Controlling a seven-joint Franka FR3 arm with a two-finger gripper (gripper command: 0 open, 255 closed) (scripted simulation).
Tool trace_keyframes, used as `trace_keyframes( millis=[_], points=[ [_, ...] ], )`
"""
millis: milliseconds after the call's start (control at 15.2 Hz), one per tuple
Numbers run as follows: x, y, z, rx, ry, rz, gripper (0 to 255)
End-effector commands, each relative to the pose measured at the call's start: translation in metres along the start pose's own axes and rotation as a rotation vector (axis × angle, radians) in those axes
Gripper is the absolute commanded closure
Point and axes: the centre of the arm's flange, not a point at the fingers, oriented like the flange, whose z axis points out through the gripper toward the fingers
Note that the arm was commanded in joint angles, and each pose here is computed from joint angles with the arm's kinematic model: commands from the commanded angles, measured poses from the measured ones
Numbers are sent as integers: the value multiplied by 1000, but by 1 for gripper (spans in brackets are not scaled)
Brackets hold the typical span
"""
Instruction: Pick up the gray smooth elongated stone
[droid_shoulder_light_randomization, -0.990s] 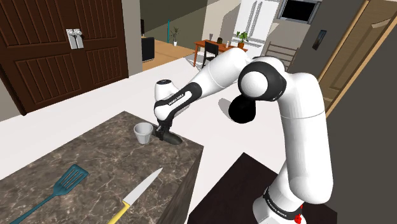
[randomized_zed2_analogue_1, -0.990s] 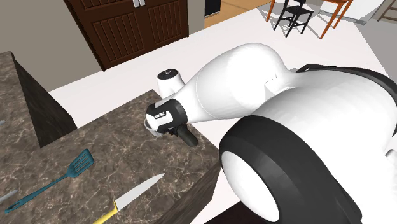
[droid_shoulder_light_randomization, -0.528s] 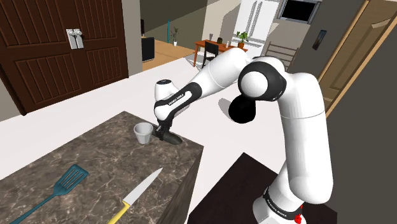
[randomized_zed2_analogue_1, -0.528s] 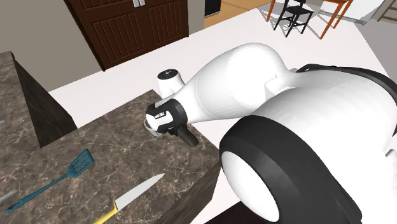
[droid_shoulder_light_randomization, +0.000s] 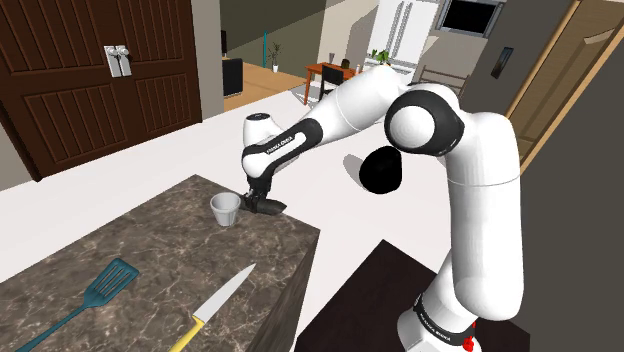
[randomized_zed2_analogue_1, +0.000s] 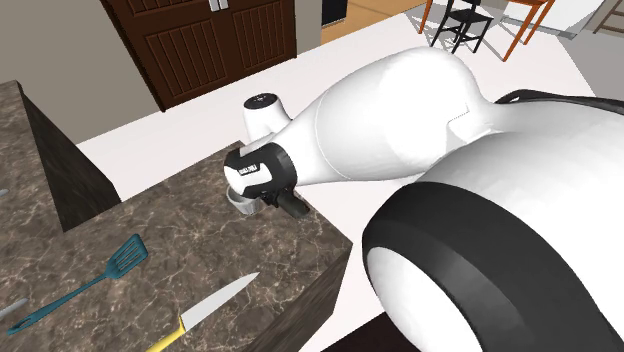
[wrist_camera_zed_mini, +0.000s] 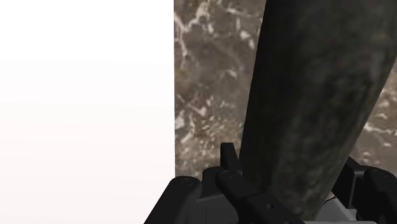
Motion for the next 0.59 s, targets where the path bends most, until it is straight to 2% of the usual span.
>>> trace_keyframes(
  millis=[0,396,528],
  points=[
    [-1,0,-11,0,0,0,255],
    [-1,1,-42,0,0,0,255],
    [-1,1,-43,0,0,0,255]
  ],
)
